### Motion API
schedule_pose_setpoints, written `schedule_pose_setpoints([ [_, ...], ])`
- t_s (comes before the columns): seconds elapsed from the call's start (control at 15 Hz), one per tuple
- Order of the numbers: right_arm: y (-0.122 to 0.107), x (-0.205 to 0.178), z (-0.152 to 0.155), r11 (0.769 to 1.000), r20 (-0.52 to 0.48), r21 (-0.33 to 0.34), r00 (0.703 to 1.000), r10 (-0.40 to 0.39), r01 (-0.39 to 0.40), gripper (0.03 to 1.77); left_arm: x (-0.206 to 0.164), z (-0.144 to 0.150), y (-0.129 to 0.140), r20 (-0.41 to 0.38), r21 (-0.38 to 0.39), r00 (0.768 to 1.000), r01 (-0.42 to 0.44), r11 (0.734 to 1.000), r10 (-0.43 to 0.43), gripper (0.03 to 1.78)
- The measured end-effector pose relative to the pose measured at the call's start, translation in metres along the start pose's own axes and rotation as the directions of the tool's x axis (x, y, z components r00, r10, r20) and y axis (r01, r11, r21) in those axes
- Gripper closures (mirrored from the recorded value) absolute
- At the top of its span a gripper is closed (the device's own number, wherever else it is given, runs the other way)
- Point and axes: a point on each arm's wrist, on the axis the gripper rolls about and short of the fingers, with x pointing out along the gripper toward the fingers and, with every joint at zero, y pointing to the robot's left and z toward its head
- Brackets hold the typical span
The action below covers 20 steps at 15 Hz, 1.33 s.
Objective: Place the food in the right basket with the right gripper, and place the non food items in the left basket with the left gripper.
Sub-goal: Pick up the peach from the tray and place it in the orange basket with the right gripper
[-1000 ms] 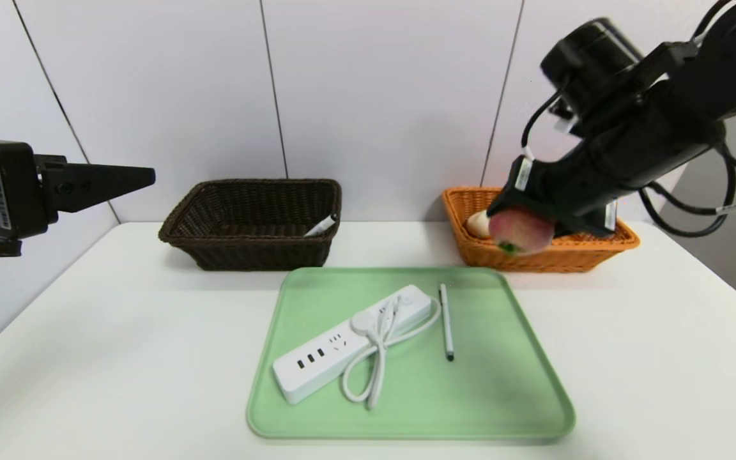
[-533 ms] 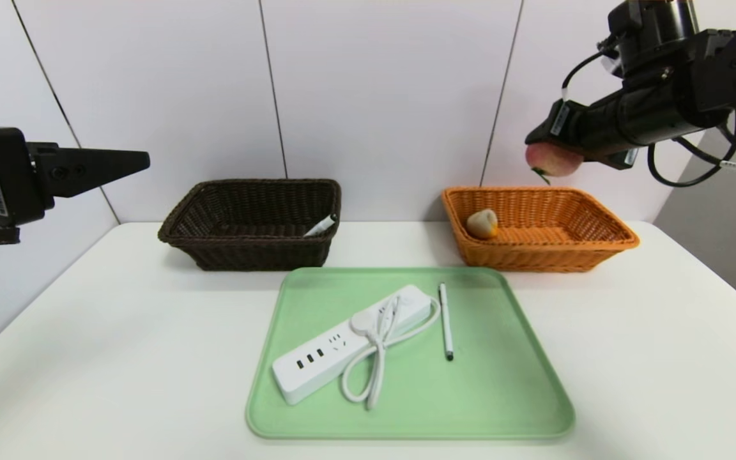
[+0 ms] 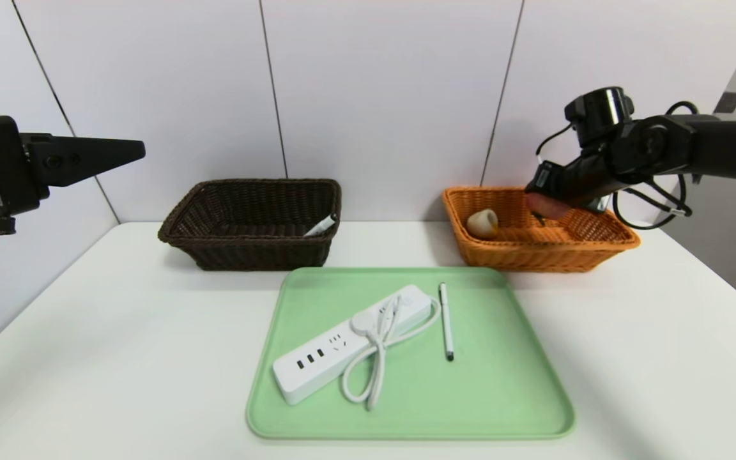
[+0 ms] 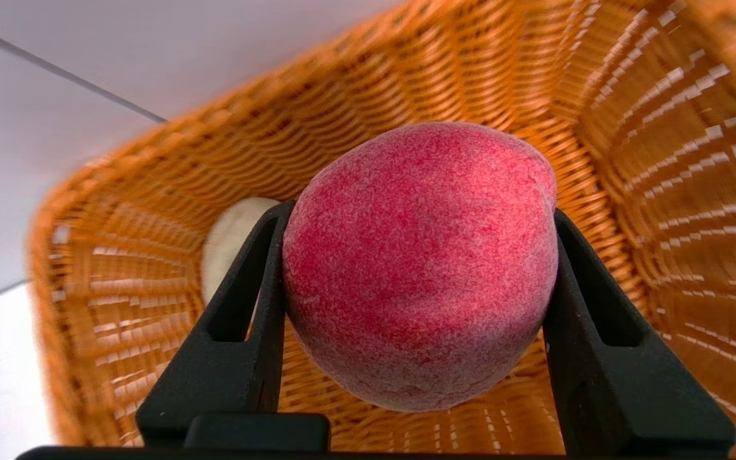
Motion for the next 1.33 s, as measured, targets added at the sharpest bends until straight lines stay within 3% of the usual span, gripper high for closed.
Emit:
schedule_pose_setpoints([
  [0.13, -0.009, 0.018, -0.005, 1.000, -0.029, 0.006, 0.999, -0.031, 0.031, 0.71, 0.001, 0.001, 0.000, -0.002, 0.012, 1.000, 0.001, 1.000, -0.001, 0.12],
  [0.4, -0.013, 0.029, -0.010, 0.999, -0.052, 0.007, 0.998, -0.041, 0.042, 0.44, 0.004, -0.001, 0.000, -0.010, 0.022, 1.000, -0.009, 1.000, 0.009, 0.12],
  [0.73, -0.016, 0.029, -0.009, 0.999, -0.057, 0.010, 0.997, -0.045, 0.045, 0.28, 0.006, 0.014, 0.002, 0.034, 0.037, 0.990, -0.135, 0.990, 0.133, 0.12],
  [1.0, -0.015, 0.011, 0.000, 0.999, -0.030, 0.015, 0.999, -0.028, 0.029, 0.20, 0.000, 0.021, 0.002, -0.019, 0.043, 0.991, -0.133, 0.990, 0.134, 0.12],
  [1.33, -0.007, -0.047, 0.019, 1.000, 0.034, 0.013, 0.999, 0.020, -0.021, 0.15, 0.003, 0.023, 0.000, -0.024, 0.040, 0.997, -0.067, 0.997, 0.068, 0.12],
])
